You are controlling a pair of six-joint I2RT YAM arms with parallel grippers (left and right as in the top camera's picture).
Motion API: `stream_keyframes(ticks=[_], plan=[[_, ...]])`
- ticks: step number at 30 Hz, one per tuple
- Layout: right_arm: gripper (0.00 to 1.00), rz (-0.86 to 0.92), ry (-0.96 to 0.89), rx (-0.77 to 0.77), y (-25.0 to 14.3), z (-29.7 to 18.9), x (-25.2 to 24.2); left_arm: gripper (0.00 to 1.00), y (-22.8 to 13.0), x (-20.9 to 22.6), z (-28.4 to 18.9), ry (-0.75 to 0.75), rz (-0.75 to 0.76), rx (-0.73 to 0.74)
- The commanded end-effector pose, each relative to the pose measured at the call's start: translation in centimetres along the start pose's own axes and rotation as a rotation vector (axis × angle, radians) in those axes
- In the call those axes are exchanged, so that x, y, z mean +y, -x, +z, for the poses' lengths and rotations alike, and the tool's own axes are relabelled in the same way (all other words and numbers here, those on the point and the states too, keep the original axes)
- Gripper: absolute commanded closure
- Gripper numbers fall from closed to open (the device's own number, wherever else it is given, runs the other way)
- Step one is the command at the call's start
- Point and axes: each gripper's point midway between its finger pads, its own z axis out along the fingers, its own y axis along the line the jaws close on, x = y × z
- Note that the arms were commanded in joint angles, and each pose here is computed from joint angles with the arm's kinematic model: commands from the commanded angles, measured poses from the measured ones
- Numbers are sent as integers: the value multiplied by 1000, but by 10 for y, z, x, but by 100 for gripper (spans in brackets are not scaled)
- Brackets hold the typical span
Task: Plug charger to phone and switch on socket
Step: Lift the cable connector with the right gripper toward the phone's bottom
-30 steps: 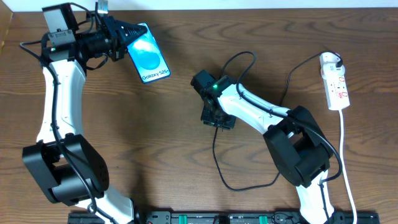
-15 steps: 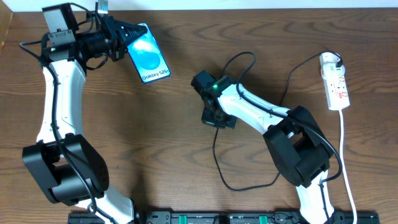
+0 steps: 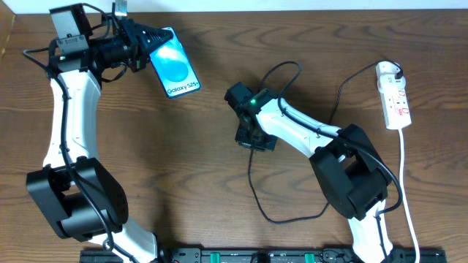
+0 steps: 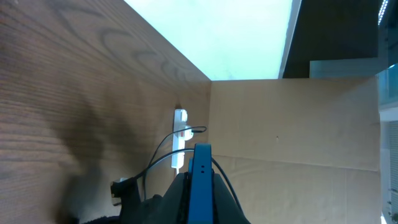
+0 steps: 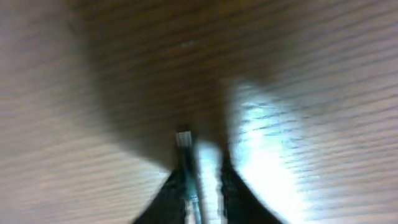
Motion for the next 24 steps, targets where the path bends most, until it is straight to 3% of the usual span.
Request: stream_keyframes(ticks=[1, 14, 16, 20, 23, 24], plan=[[70, -9, -29, 56, -14, 17, -4, 93, -6, -11, -4, -34, 18, 19], [65, -16, -47, 60, -18, 16, -7, 93, -6, -11, -4, -34, 18, 19], [80, -19, -47, 59, -19, 17, -6, 93, -6, -11, -4, -34, 18, 19], [85, -20, -45, 58, -19, 17, -5, 93, -6, -11, -4, -34, 18, 19], [99, -20, -45, 57, -19, 17, -5, 93, -6, -10, -4, -32, 12, 21], [99, -20, -45, 57, -19, 17, -5, 93, -6, -10, -4, -32, 12, 21]])
